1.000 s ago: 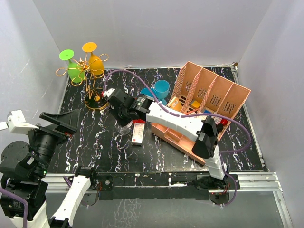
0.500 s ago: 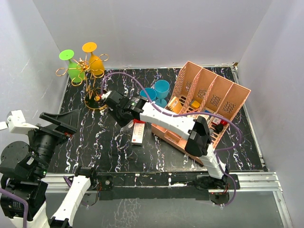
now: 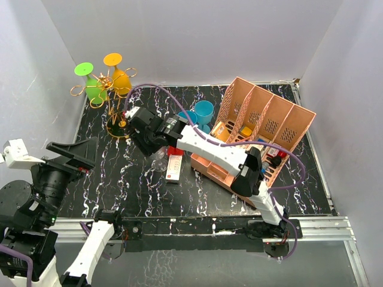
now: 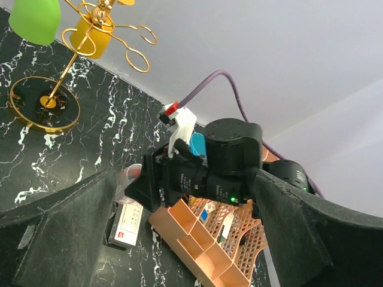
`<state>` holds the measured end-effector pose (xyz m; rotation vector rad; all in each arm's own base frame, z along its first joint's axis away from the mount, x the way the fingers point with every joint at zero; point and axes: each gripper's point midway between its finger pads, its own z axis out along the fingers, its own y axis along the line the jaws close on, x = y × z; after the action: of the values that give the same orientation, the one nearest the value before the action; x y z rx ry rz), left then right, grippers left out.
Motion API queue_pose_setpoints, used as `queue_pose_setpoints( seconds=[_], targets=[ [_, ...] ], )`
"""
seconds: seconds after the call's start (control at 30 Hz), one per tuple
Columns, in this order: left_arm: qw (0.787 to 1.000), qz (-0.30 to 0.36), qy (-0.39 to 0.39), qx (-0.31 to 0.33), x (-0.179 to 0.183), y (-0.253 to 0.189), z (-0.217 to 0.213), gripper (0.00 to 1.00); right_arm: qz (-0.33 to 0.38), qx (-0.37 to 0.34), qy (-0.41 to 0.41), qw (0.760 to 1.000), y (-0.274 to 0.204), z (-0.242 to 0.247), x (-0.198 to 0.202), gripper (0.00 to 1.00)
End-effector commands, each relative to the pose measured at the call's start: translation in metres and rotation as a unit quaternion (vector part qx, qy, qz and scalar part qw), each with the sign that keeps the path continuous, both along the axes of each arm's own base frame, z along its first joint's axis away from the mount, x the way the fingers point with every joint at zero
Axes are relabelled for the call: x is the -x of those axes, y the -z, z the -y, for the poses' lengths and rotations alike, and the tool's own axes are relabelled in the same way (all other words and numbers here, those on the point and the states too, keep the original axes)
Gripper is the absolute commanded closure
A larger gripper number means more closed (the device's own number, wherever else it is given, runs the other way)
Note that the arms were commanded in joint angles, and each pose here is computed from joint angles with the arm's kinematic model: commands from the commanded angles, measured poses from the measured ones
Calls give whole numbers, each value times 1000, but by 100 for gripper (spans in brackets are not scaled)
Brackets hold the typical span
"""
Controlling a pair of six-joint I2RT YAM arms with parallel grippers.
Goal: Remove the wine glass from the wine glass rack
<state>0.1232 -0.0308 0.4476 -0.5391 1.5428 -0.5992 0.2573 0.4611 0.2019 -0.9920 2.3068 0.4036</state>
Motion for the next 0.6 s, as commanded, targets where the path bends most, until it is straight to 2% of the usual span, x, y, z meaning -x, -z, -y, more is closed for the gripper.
queue_pose_setpoints(
  seconds=[0.0, 0.2, 0.5, 0.57],
  targets=[
    [1000, -5, 1, -9, -7, -4, 1, 3, 44, -61, 1, 997, -61, -4, -6, 45],
    [1000, -18, 7, -9, -11, 1, 3, 3, 52, -113, -1, 992, -107, 23, 14, 26],
    [998, -59, 22, -7, -33, 20, 11, 3, 76, -155, 40, 984, -109, 107, 48, 3],
    [997, -70, 24, -13, -42, 22, 13, 3, 85, -156, 53, 983, -103, 127, 53, 1]
  ],
)
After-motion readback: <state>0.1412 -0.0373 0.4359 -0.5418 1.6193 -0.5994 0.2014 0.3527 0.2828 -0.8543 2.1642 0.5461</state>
